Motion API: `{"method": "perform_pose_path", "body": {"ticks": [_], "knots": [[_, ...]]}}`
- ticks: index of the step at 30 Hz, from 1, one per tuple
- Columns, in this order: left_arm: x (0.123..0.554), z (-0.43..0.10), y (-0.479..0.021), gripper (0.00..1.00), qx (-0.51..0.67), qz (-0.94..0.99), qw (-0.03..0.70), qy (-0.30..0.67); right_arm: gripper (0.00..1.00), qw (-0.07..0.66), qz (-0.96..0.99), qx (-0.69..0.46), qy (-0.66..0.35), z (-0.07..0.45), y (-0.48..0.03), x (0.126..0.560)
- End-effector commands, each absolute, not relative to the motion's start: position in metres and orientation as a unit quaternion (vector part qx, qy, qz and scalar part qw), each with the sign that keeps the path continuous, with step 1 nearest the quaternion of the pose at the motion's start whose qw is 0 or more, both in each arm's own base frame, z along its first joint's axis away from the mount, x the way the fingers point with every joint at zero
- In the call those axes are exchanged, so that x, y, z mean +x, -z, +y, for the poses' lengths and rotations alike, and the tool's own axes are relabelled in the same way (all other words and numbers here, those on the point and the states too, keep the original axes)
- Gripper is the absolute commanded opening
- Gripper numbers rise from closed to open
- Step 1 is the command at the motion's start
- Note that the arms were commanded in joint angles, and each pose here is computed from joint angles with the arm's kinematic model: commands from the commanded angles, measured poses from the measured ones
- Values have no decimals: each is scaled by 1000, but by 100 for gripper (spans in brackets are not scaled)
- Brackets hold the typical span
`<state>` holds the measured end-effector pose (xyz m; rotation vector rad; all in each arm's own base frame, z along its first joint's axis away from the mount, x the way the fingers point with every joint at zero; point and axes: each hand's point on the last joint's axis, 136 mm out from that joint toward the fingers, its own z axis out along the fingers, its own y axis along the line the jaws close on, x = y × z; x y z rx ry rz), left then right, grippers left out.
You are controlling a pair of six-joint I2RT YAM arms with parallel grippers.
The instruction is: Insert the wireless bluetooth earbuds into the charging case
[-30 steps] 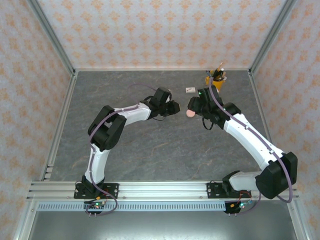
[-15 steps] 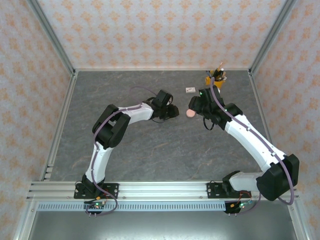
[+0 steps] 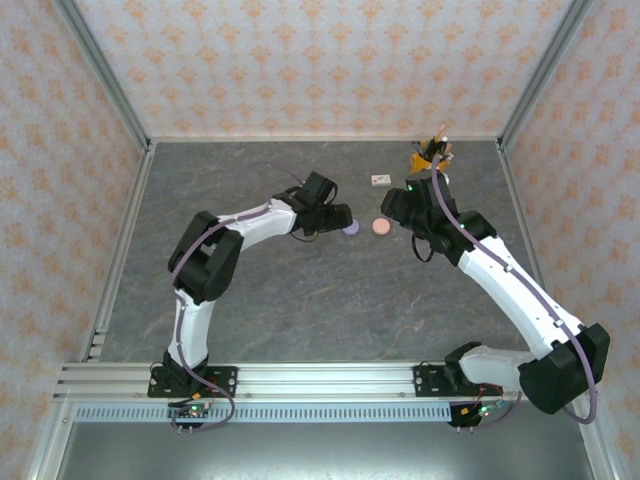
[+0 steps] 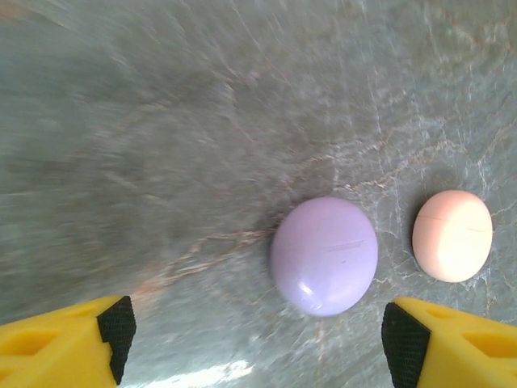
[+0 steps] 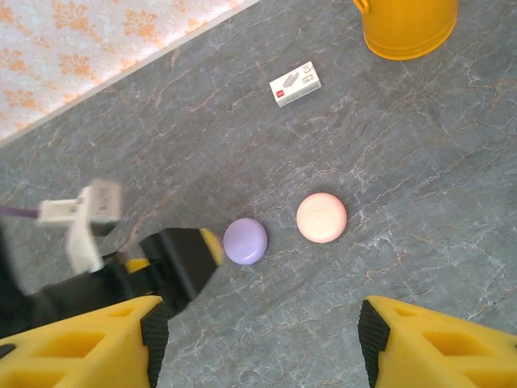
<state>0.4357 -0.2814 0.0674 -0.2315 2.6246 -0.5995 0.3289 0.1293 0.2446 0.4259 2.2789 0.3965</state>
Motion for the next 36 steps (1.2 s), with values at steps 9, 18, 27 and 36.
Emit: {"method": "perform_pose_path", "body": {"ticks": [9, 18, 27, 36], "knots": [[414, -142, -220, 89, -84, 900, 426, 48, 100, 449, 870, 196, -53, 76, -252, 327], [366, -54, -294, 100, -68, 794, 593, -114, 100, 541, 787, 261, 140, -1, -256, 325], [335, 37, -269, 100, -128, 766, 604, -179, 100, 499, 774, 312, 232, -69, -197, 325], [351, 40, -177, 100, -136, 777, 593, -159, 100, 498, 774, 307, 242, -87, -134, 327]]}}
